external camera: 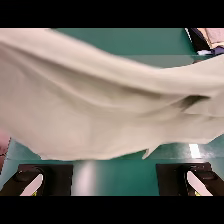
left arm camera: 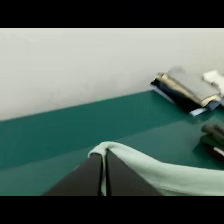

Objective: Fold the shirts.

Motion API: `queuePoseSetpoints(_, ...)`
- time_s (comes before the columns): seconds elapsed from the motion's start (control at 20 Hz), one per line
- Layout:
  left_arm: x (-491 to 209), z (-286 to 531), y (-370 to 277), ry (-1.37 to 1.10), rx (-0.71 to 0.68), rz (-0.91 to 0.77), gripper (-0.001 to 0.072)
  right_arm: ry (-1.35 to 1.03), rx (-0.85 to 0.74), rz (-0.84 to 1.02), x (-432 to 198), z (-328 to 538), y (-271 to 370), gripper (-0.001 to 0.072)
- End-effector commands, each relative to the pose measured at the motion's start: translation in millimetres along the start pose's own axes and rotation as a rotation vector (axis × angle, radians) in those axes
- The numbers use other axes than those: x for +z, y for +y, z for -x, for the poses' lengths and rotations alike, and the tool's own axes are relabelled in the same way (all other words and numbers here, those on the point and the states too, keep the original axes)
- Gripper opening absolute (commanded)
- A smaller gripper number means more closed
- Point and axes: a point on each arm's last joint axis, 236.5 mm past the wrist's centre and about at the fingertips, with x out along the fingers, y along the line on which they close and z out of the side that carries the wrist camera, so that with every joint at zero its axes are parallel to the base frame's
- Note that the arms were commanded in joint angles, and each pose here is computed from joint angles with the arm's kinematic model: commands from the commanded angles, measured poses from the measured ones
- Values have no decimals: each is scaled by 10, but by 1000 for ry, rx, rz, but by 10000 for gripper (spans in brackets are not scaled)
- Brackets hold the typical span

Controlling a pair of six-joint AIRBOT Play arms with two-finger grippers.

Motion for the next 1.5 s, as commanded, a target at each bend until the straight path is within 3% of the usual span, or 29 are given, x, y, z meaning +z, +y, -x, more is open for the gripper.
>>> queuePoseSetpoints(0.0,-865,-396,596,289,158,37,26,358,-57,-43,-691,-646,-241,14)
queuePoseSetpoints(0.2,-2257,-887,1170,622,265,104,26,748,-63,-84,-1764,-1514,-426,14)
queuePoseSetpoints(0.4,-3076,-1292,1588,640,332,57,26,823,-70,-112,-2371,-2296,-574,14)
queuePoseSetpoints(1.0,-4102,-2130,2098,639,370,52,26,605,-103,-157,-3010,-3496,-834,13)
queuePoseSetpoints(1.45,-4765,-1741,2128,957,375,20,26,881,-112,-177,-4018,-3182,-808,12)
